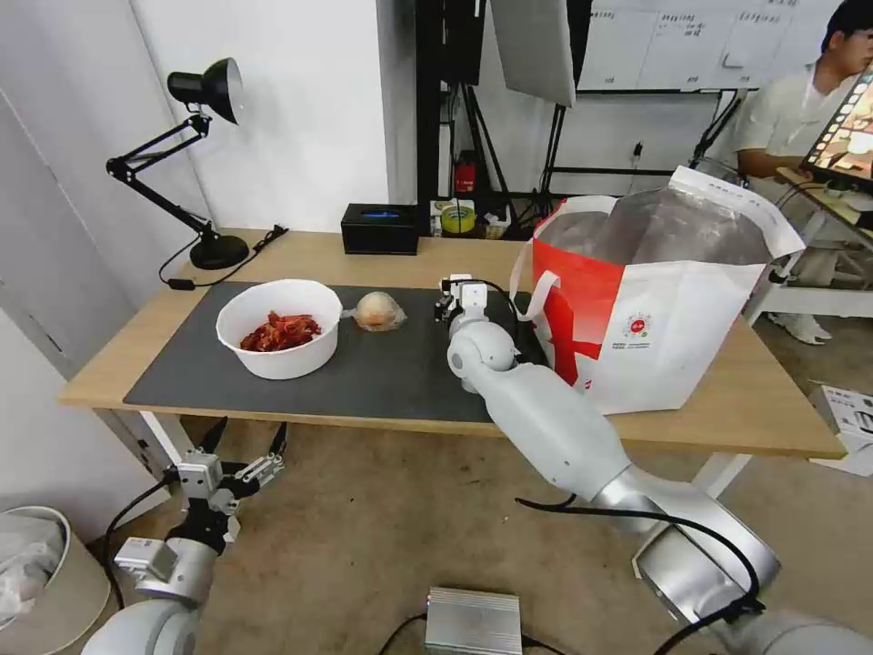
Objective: Pick up the trash from the table and place it into the takeout bag.
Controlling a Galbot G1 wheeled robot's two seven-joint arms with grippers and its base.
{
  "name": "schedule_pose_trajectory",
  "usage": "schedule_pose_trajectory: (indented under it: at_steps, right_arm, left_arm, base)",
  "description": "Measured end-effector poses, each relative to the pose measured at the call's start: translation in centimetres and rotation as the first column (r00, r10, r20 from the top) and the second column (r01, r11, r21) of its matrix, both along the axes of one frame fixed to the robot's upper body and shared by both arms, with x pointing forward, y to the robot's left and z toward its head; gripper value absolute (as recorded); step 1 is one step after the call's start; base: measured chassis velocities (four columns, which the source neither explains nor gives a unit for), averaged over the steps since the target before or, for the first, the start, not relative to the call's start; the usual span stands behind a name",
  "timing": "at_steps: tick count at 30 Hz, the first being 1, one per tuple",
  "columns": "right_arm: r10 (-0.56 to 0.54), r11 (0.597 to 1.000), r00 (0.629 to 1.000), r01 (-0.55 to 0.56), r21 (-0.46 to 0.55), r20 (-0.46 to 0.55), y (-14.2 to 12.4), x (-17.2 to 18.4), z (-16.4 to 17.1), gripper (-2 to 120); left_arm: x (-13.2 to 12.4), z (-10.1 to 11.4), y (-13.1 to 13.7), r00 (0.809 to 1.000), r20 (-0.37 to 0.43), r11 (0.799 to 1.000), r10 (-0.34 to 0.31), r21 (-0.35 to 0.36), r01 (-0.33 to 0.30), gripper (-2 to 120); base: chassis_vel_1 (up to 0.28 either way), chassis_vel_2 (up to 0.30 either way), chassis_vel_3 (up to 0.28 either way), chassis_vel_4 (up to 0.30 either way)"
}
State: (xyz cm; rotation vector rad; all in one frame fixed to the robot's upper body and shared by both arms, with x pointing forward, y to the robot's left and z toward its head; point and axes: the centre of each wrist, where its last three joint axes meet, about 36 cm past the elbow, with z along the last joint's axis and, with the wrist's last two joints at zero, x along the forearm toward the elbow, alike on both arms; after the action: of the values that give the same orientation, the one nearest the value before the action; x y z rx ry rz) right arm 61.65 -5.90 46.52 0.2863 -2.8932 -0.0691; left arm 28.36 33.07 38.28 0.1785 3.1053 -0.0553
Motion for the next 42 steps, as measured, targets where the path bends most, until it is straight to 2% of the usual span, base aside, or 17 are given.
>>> schedule_pose_trajectory:
  at_steps: [6,8,13,16,17,20,21,24,25,28,30,32,33,36,37,42]
  right_arm:
    - [0.100,0.994,0.988,-0.104,0.020,0.118,-0.4,-2.7,-0.2,0]
    - [0.139,0.988,0.973,-0.149,0.044,0.183,-0.1,-4.3,-0.1,0]
    - [0.188,0.975,0.949,-0.212,0.069,0.252,0.1,-6.0,0.3,0]
    - [0.252,0.958,0.917,-0.281,0.052,0.310,-0.9,-7.6,-0.1,0]
    - [0.252,0.958,0.917,-0.281,0.052,0.310,-0.9,-7.6,-0.1,0]
    - [0.298,0.945,0.888,-0.326,0.023,0.350,-2.8,-9.7,-1.1,0]
    - [0.298,0.945,0.888,-0.326,0.023,0.350,-2.8,-9.7,-1.1,0]
    - [0.325,0.936,0.874,-0.351,0.007,0.362,-5.2,-12.1,-2.0,0]
    - [0.325,0.936,0.874,-0.351,0.007,0.362,-5.2,-12.1,-2.0,0]
    - [0.331,0.936,0.872,-0.352,-0.008,0.360,-7.6,-14.0,-2.6,0]
    - [0.329,0.937,0.874,-0.350,-0.008,0.359,-8.2,-14.6,-2.8,0]
    - [0.328,0.939,0.871,-0.344,-0.023,0.366,-10.2,-16.2,-2.8,0]
    - [0.328,0.939,0.871,-0.344,-0.023,0.366,-10.2,-16.2,-2.8,0]
    - [0.322,0.944,0.861,-0.325,-0.061,0.393,-13.5,-18.1,-2.4,0]
    - [0.322,0.944,0.861,-0.325,-0.061,0.393,-13.5,-18.1,-2.4,0]
    - [0.304,0.952,0.853,-0.290,-0.101,0.424,-17.4,-20.5,-1.5,0]
  left_arm:
    - [0.0,0.3,0.4,1.000,0.004,1.000,0.001,0.008,-0.001,100]
    - [-0.1,0.5,0.6,1.000,0.007,1.000,0.001,0.010,-0.002,100]
    - [0.0,0.7,0.9,1.000,0.010,1.000,0.002,0.018,-0.002,100]
    - [0.0,0.9,0.8,1.000,0.014,1.000,-0.001,0.017,0.001,100]
    - [0.0,0.9,0.8,1.000,0.014,1.000,-0.001,0.017,0.001,100]
    - [0.0,0.9,0.7,1.000,0.013,1.000,-0.004,0.017,0.004,100]
    - [0.0,0.9,0.7,1.000,0.013,1.000,-0.004,0.017,0.004,100]
    - [0.1,0.9,0.7,1.000,0.012,1.000,-0.009,0.021,0.009,100]
    - [0.1,0.9,0.7,1.000,0.012,1.000,-0.009,0.021,0.009,100]
    - [0.2,0.9,0.5,1.000,0.010,0.999,-0.023,0.022,0.023,100]
    - [0.3,0.8,0.3,1.000,0.008,0.999,-0.028,0.022,0.028,100]
    - [0.3,0.7,0.0,0.999,0.005,0.999,-0.038,0.021,0.038,100]
    - [0.3,0.7,0.0,0.999,0.005,0.999,-0.038,0.021,0.038,100]
    - [0.4,0.6,-0.4,0.999,0.003,0.999,-0.050,0.021,0.050,100]
    - [0.4,0.6,-0.4,0.999,0.003,0.999,-0.050,0.021,0.050,100]
    - [0.6,0.5,-0.8,0.998,0.004,0.998,-0.059,0.014,0.058,100]
  base:
    - [0.000,0.000,0.000,0.000]
    - [0.000,0.000,0.000,0.000]
    - [0.000,0.000,0.000,0.000]
    - [0.000,0.000,0.000,0.000]
    - [0.000,0.000,0.000,0.000]
    - [0.000,0.000,0.000,0.000]
    - [0.000,0.000,0.000,0.000]
    - [0.000,0.000,0.000,0.000]
    - [0.000,0.000,0.000,0.000]
    - [0.000,0.000,0.000,0.000]
    - [0.000,0.000,0.000,0.000]
    - [0.000,0.000,0.000,0.000]
    - [0.000,0.000,0.000,0.000]
    - [0.000,0.000,0.000,0.000]
    - [0.000,0.000,0.000,0.000]
    - [0.000,0.000,0.000,0.000]
